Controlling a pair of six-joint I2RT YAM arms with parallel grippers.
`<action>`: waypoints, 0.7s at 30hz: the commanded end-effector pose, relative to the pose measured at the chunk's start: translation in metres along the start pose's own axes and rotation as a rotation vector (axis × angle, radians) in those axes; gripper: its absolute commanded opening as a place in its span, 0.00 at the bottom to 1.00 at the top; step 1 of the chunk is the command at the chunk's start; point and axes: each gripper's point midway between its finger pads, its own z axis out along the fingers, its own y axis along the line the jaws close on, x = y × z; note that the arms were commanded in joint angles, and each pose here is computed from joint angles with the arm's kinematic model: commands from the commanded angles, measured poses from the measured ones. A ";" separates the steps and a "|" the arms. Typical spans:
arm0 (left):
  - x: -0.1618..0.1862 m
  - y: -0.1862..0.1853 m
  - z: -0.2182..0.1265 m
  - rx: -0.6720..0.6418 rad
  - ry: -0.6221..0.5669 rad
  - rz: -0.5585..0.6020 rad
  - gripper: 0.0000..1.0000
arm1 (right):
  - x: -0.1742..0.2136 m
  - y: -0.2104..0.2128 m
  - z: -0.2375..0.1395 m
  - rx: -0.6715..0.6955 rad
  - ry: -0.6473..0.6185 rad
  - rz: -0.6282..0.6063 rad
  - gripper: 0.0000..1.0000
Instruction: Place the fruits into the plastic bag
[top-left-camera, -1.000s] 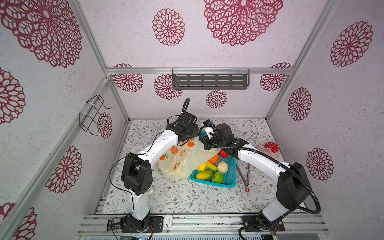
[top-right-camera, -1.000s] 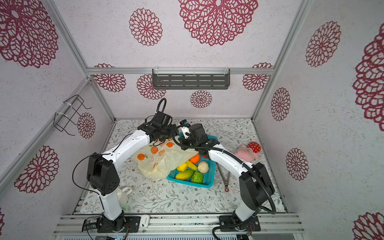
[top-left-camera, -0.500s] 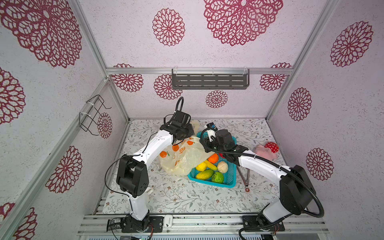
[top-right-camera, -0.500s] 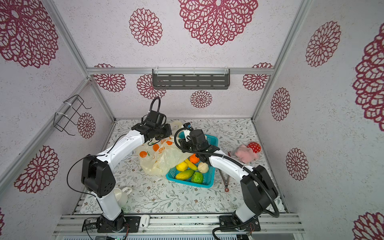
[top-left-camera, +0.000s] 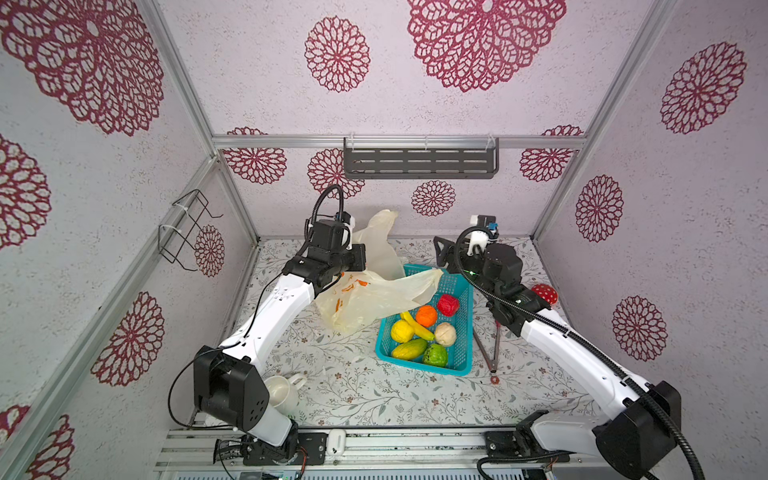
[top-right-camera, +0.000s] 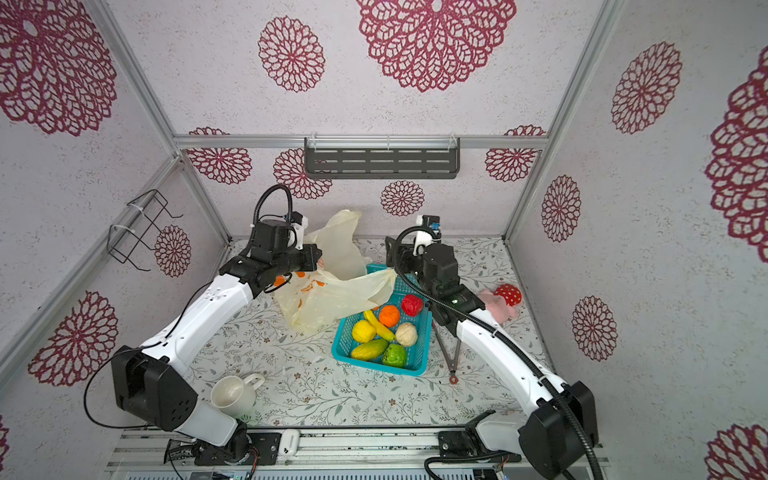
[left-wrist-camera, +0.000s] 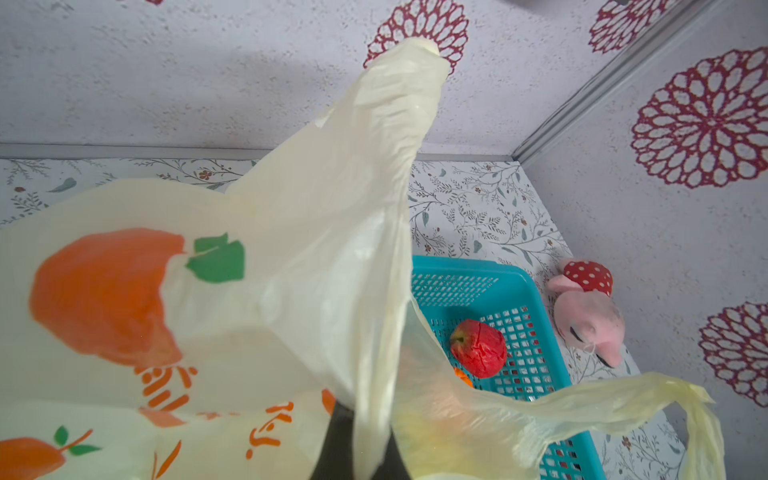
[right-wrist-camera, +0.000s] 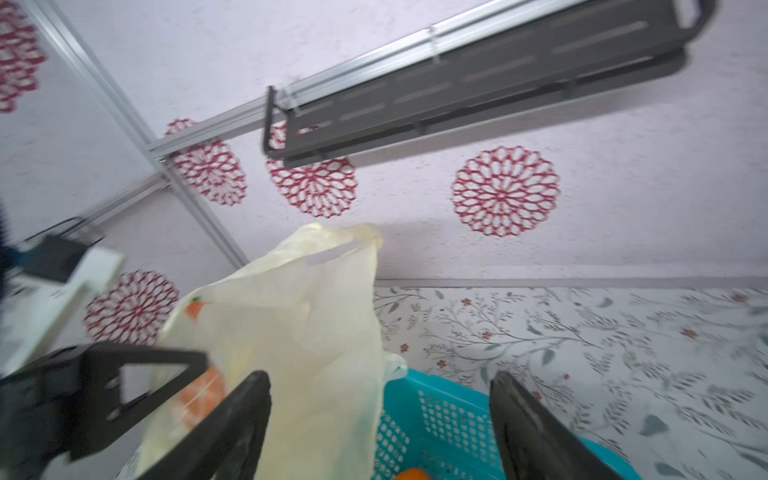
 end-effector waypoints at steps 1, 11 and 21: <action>-0.011 -0.001 -0.015 0.044 -0.053 0.074 0.00 | 0.022 -0.037 0.001 0.128 0.088 0.095 0.84; -0.016 -0.008 -0.041 0.211 -0.139 0.088 0.00 | 0.157 -0.067 0.009 0.220 0.563 0.056 0.76; -0.008 0.004 -0.033 0.162 -0.114 0.051 0.00 | 0.226 -0.048 0.016 0.165 0.833 -0.090 0.74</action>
